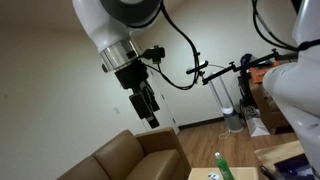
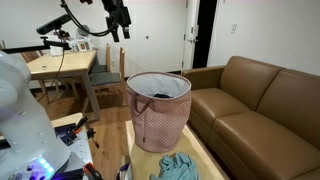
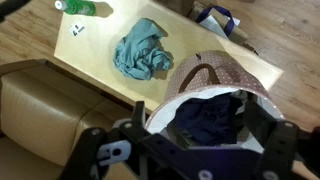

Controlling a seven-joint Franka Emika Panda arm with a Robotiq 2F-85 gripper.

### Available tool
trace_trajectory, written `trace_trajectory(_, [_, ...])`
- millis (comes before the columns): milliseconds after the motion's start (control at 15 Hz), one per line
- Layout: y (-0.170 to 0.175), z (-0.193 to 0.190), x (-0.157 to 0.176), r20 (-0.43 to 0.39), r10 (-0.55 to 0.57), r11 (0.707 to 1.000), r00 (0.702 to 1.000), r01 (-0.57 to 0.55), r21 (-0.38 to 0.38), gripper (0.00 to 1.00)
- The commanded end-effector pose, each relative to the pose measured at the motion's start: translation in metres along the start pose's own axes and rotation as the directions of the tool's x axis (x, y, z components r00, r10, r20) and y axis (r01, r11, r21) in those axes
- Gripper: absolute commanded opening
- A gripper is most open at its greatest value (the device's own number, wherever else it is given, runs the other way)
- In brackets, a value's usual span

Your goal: Remove the black cloth from the laundry bag

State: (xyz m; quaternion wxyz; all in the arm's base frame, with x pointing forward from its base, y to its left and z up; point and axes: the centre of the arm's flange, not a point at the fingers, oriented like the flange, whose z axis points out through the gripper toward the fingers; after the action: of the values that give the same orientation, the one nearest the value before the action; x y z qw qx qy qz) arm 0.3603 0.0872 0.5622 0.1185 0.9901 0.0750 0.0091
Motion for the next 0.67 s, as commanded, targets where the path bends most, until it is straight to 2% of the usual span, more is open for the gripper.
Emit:
trace_trajectory(0, [0.0,0.0,0.0,0.0,0.0,1.0,1.0,0.0,0.0,1.0])
trace_trajectory(133, [0.002,-0.002,0.004,-0.002,-0.008,1.0,1.0,0.008,-0.001,1.0])
trace_trajectory(400, [0.019,-0.011,0.04,-0.014,-0.079,0.997,0.997,0.079,-0.006,1.0])
trace_trajectory(600, [0.035,-0.009,0.084,-0.045,-0.156,0.986,0.987,0.158,0.059,1.0])
